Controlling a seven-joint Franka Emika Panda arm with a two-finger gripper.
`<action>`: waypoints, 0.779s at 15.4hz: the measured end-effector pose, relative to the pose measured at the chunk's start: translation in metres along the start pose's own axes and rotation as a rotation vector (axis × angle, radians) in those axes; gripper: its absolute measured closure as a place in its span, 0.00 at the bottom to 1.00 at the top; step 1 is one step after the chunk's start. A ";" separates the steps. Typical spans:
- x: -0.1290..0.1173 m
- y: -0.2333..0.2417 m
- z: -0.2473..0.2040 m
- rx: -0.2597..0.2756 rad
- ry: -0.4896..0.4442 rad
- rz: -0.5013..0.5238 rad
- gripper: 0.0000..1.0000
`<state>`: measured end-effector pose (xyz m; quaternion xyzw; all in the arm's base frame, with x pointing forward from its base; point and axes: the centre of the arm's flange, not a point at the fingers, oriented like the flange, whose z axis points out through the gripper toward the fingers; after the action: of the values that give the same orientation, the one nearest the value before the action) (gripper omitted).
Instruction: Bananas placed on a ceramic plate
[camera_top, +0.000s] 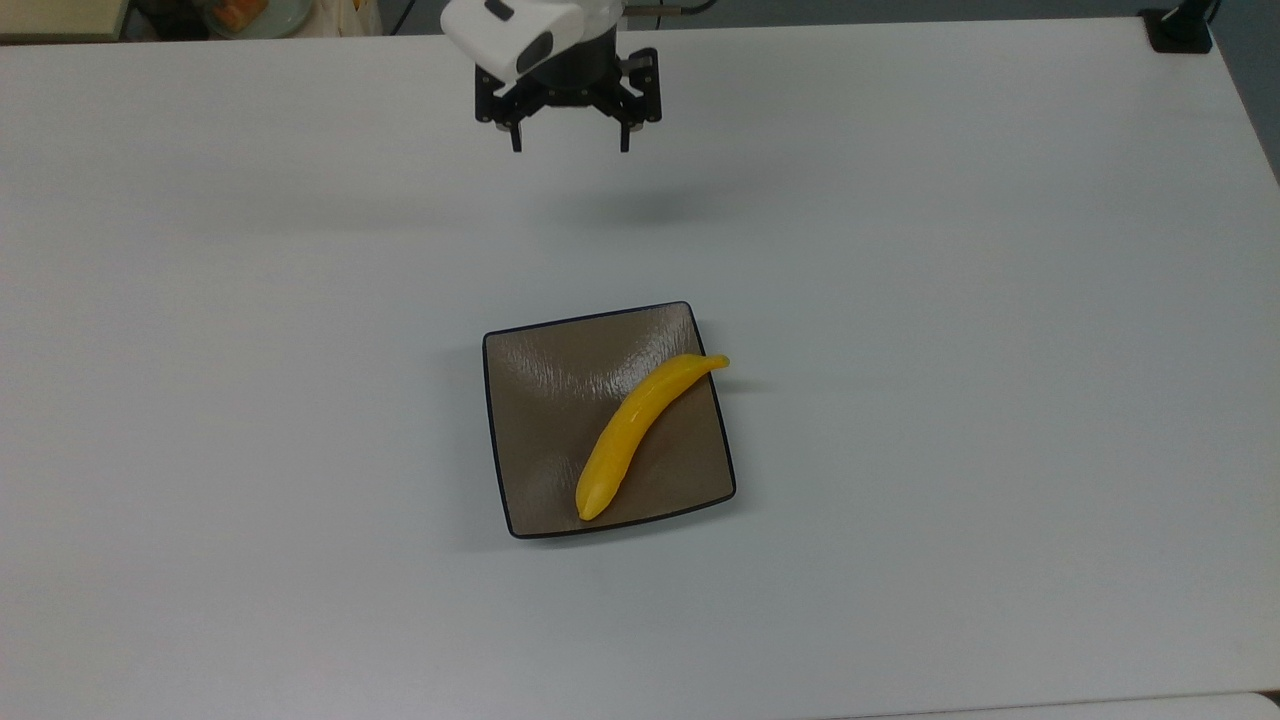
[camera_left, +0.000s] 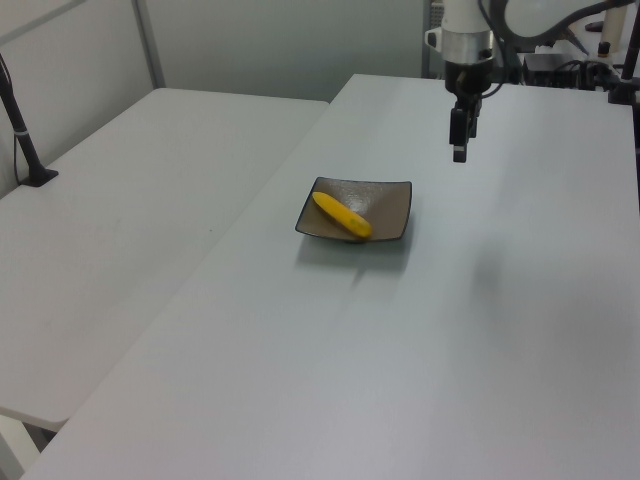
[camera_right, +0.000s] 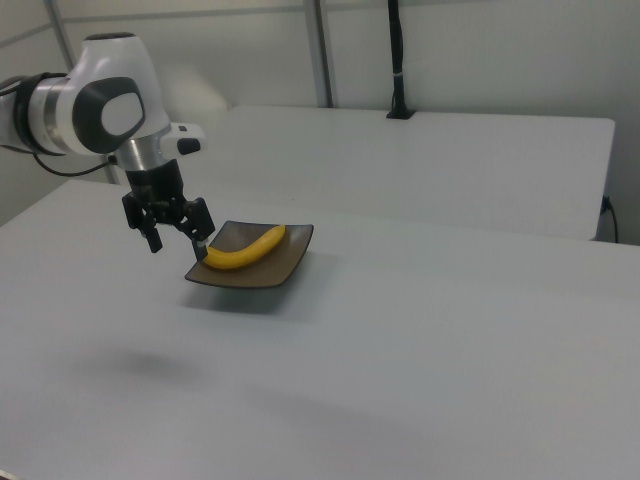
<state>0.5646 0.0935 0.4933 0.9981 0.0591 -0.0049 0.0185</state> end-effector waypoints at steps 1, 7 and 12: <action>-0.006 -0.004 -0.002 -0.002 0.009 -0.007 0.00; -0.022 -0.006 -0.031 0.001 0.060 -0.007 0.00; -0.007 0.032 -0.040 0.009 0.063 0.062 0.00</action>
<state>0.5615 0.0628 0.5343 0.9992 0.0285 0.0268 0.0125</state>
